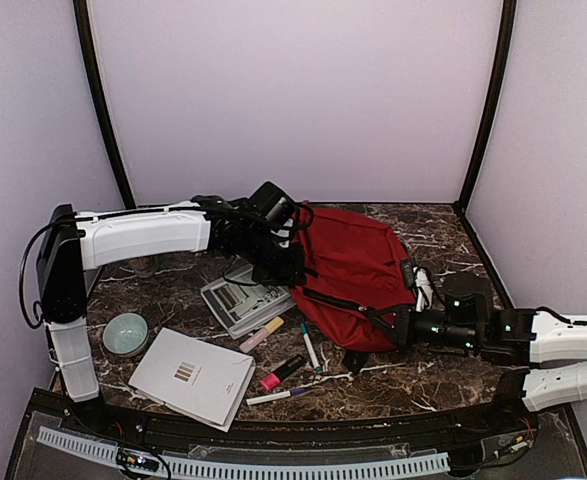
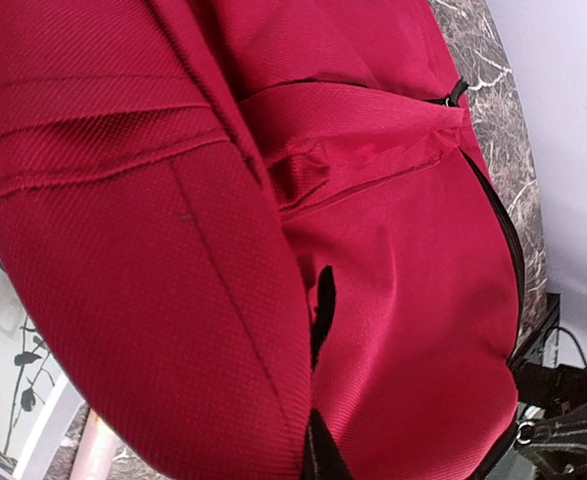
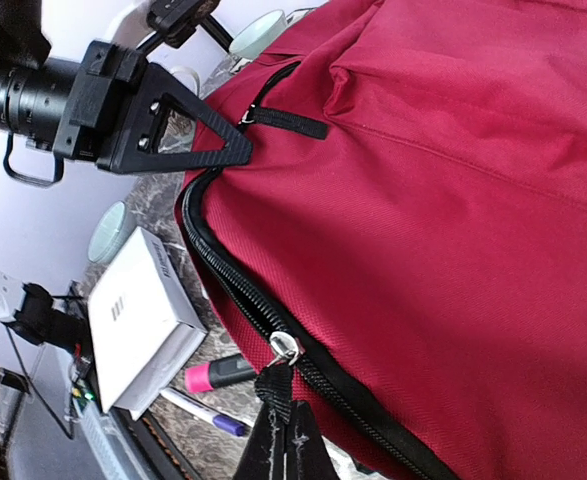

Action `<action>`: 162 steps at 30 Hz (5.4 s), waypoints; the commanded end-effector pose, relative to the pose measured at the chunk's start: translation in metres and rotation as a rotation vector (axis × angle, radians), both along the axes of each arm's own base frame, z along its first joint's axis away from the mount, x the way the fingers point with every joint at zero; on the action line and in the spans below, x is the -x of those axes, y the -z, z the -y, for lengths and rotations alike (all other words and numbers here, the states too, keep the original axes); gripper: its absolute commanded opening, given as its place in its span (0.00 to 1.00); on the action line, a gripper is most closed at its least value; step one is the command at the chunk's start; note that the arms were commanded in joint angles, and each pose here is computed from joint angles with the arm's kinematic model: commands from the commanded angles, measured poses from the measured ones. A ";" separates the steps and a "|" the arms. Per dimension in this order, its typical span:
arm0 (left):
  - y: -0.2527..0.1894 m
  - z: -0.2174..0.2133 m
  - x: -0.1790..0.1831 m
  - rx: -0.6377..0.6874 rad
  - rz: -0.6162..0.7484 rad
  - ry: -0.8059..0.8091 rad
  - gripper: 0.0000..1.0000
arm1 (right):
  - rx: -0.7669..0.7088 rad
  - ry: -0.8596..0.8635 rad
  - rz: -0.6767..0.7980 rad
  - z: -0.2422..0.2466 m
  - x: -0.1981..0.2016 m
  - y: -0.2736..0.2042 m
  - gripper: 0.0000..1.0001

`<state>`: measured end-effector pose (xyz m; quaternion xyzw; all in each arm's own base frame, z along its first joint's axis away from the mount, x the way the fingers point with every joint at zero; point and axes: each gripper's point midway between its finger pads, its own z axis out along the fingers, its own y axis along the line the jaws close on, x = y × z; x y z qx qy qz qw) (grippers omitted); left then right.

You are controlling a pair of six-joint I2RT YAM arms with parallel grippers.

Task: Pack the student bag
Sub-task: Unzip the largest pocket of the student bag, then hold the largest pocket of the student bag, then unzip the largest pocket of the student bag, then hold the largest pocket of the student bag.

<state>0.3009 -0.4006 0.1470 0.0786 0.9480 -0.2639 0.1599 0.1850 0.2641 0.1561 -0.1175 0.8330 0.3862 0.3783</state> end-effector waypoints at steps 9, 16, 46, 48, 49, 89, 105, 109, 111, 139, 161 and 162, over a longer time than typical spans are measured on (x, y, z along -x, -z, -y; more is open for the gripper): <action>-0.053 -0.008 0.000 -0.038 0.189 0.119 0.40 | -0.115 0.035 -0.027 0.000 -0.007 -0.010 0.00; -0.104 0.007 0.008 -0.027 0.359 0.327 0.76 | -0.101 -0.051 0.045 -0.009 -0.002 -0.028 0.00; -0.089 0.055 0.098 0.269 0.810 1.144 0.96 | 0.238 -0.238 -0.152 -0.012 0.024 0.015 0.00; -0.080 0.060 0.105 0.298 0.773 1.192 0.95 | 0.250 -0.245 -0.171 -0.014 0.024 0.018 0.00; -0.075 0.061 0.105 0.298 0.763 1.201 0.95 | 0.253 -0.252 -0.181 -0.015 0.025 0.019 0.00; 0.010 0.041 0.085 0.015 0.844 1.072 0.00 | 0.237 -0.013 -0.162 0.014 0.013 -0.011 0.00; -0.020 0.013 0.071 -0.081 0.825 0.894 0.00 | 0.357 -0.018 -0.047 0.031 0.003 -0.012 0.00; -0.019 0.003 0.068 -0.120 0.819 0.855 0.00 | 0.394 -0.006 -0.050 0.038 -0.002 -0.004 0.00; -0.020 -0.002 0.066 -0.133 0.823 0.833 0.00 | 0.415 -0.001 -0.050 0.041 -0.006 0.001 0.00; -0.040 -0.018 0.065 -0.229 0.805 0.683 0.06 | 0.381 -0.265 -0.103 0.017 -0.013 0.009 0.00; -0.067 -0.002 0.096 0.064 0.771 0.530 0.98 | 0.224 -0.322 -0.089 -0.024 0.014 -0.022 0.00; -0.064 0.003 0.099 0.065 0.759 0.554 0.98 | 0.218 -0.318 -0.096 -0.024 0.015 -0.021 0.00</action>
